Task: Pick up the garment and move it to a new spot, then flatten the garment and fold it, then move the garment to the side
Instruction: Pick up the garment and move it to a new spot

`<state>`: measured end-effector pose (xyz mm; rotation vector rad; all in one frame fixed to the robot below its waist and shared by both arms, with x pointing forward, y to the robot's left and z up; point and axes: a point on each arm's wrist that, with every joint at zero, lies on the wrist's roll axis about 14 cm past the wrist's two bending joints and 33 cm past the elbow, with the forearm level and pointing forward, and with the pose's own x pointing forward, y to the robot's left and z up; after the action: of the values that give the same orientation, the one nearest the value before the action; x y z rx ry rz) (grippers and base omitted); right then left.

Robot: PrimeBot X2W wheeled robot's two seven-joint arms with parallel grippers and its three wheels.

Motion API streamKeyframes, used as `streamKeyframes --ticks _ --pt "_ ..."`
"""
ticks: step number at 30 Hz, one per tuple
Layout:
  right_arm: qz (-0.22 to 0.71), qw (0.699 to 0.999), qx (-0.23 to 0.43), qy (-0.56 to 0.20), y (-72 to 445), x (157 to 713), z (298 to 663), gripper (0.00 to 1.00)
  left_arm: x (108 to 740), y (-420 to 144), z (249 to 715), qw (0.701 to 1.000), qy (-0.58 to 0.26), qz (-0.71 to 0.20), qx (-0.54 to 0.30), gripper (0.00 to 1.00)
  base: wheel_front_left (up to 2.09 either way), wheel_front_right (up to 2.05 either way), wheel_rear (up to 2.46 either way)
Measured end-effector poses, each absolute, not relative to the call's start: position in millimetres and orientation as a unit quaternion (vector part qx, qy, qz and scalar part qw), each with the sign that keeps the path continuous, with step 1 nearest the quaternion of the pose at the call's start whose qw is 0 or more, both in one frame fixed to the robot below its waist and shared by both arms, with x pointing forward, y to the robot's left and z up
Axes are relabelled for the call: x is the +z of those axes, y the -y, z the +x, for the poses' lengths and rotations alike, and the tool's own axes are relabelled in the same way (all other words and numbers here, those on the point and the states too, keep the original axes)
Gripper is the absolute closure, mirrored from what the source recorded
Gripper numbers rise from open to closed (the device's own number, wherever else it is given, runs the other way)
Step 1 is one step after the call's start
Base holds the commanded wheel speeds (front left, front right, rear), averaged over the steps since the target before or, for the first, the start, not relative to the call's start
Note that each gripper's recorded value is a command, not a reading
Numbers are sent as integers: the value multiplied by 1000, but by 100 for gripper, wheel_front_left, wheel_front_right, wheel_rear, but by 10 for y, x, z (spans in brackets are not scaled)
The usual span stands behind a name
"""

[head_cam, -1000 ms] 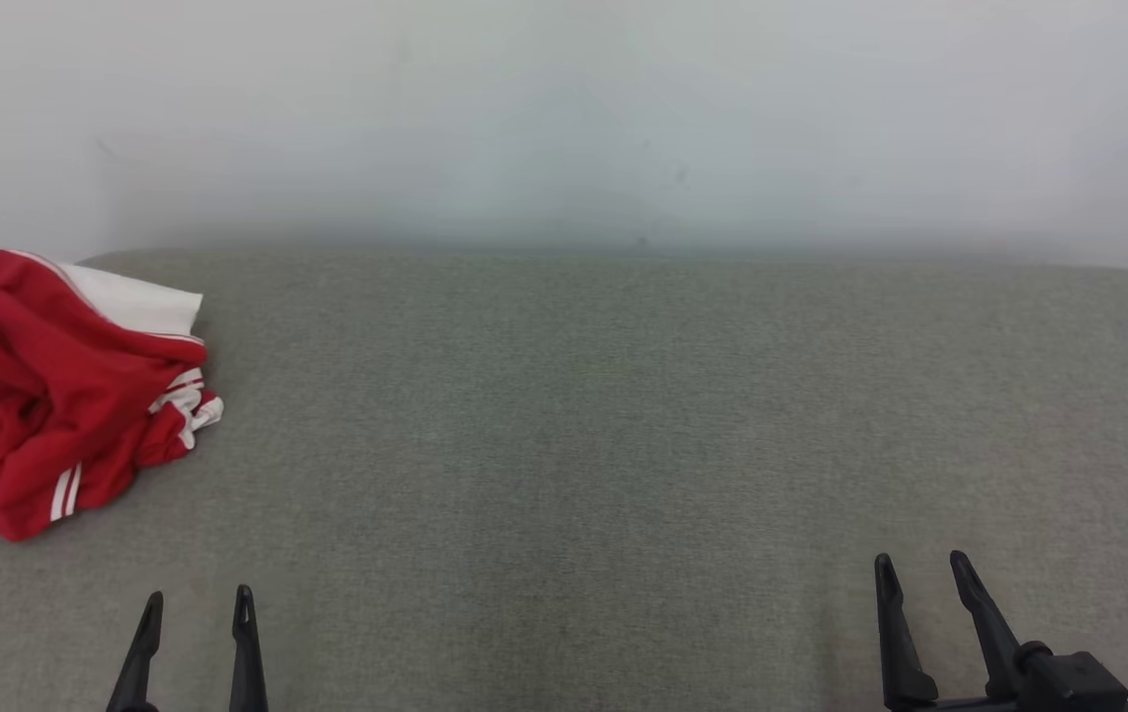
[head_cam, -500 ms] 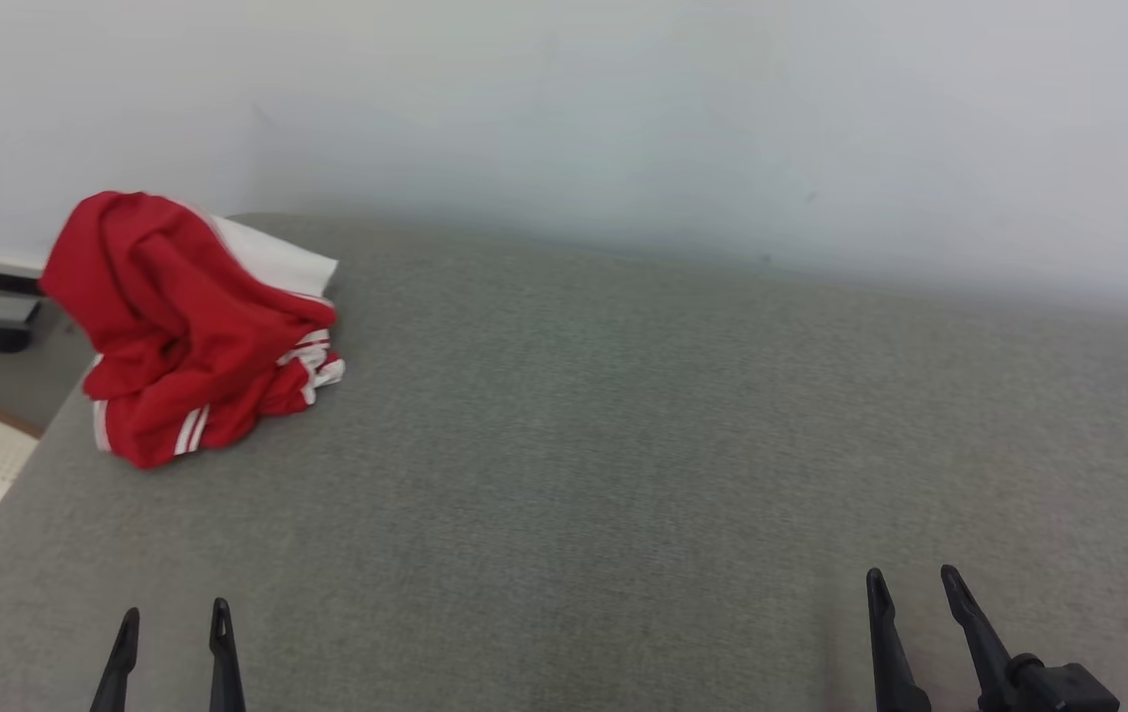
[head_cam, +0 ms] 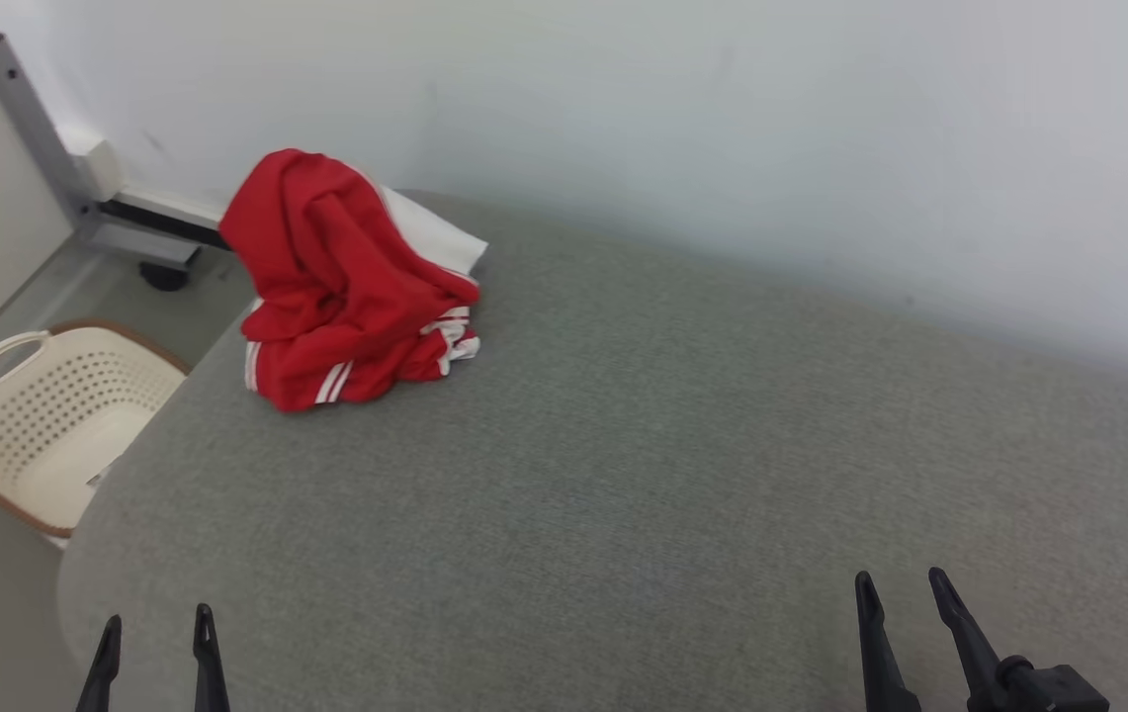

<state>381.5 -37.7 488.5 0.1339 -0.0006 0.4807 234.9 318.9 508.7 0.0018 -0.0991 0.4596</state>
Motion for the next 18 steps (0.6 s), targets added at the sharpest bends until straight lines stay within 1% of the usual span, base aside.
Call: streamKeyframes --ticks 11,18 --pt "68 953 296 -4 -35 4893 3795 0 5085 -3454 1930 956 50 3 289 0 0 0 0" --pt "69 950 303 -7 -89 4878 3793 0 5055 -3502 1853 951 45 1 305 0 0 0 0"
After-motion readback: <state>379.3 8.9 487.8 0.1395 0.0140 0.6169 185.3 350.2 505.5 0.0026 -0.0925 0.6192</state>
